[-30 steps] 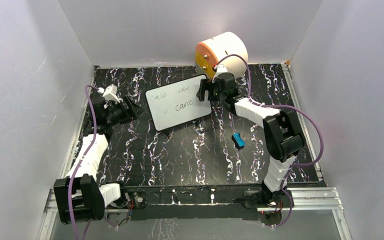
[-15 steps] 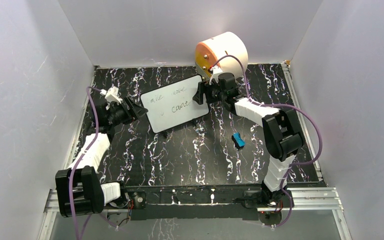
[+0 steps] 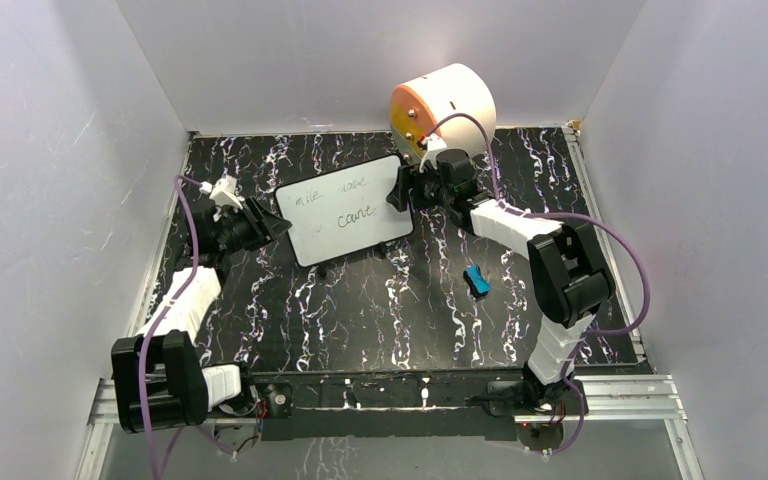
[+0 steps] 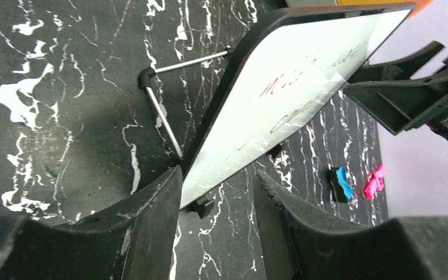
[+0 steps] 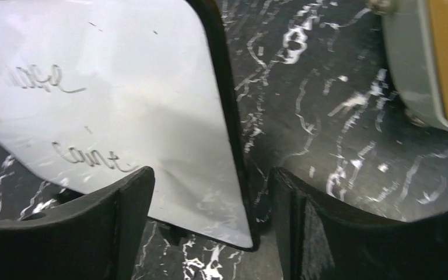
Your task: Erase the whiteboard
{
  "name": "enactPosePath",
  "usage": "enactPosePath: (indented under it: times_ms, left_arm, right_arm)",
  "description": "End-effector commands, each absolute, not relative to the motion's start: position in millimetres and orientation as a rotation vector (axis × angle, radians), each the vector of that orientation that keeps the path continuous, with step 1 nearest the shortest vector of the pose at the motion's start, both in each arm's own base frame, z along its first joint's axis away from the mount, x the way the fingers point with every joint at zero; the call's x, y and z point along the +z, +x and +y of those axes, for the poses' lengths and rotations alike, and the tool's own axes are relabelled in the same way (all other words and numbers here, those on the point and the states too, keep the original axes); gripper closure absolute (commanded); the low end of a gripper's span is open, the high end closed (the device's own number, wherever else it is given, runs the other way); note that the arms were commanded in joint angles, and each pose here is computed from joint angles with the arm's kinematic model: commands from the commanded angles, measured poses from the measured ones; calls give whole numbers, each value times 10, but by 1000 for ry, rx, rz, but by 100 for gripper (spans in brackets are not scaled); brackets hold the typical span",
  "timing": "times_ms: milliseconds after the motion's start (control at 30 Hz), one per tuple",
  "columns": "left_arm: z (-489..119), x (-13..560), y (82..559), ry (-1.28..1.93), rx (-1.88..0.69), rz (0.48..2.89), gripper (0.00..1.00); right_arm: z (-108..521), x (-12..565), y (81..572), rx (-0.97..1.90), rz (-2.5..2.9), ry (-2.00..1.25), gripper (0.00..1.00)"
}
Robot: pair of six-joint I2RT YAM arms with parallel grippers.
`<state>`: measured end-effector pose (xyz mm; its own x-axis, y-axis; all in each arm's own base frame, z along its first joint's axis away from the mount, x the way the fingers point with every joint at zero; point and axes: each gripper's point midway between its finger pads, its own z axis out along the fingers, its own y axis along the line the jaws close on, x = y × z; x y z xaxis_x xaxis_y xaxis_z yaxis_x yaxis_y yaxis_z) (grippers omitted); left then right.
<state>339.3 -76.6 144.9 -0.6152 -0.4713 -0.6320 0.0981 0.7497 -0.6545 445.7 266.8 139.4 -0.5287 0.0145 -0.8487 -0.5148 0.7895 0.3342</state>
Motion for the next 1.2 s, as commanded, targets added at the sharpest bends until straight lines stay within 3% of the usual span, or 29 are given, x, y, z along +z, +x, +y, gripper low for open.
enactPosePath:
  times_ms: [0,300,600,833,1000,1167]
  left_arm:
    - [-632,1586,3435,-254,-712,2106,52]
    - [-514,1893,3248,-260,-599,2144,39]
    - [-617,1996,3129,-190,-594,2163,33]
    - [-670,1995,3171,-170,-596,2169,30]
    - [-693,2034,3181,-170,-612,2176,28]
    - [-707,2018,3169,-151,-616,2186,27]
  right_arm:
    - [2224,1915,4651,489,1936,-123,23]
    - [1517,1687,4015,229,2136,26,16]
    - [857,1065,3098,-8,2377,230,25]
    - [847,788,2909,-9,2502,159,29]
    - [957,651,2863,46,2573,97,38]
    - [1002,604,2842,78,2591,59,38]
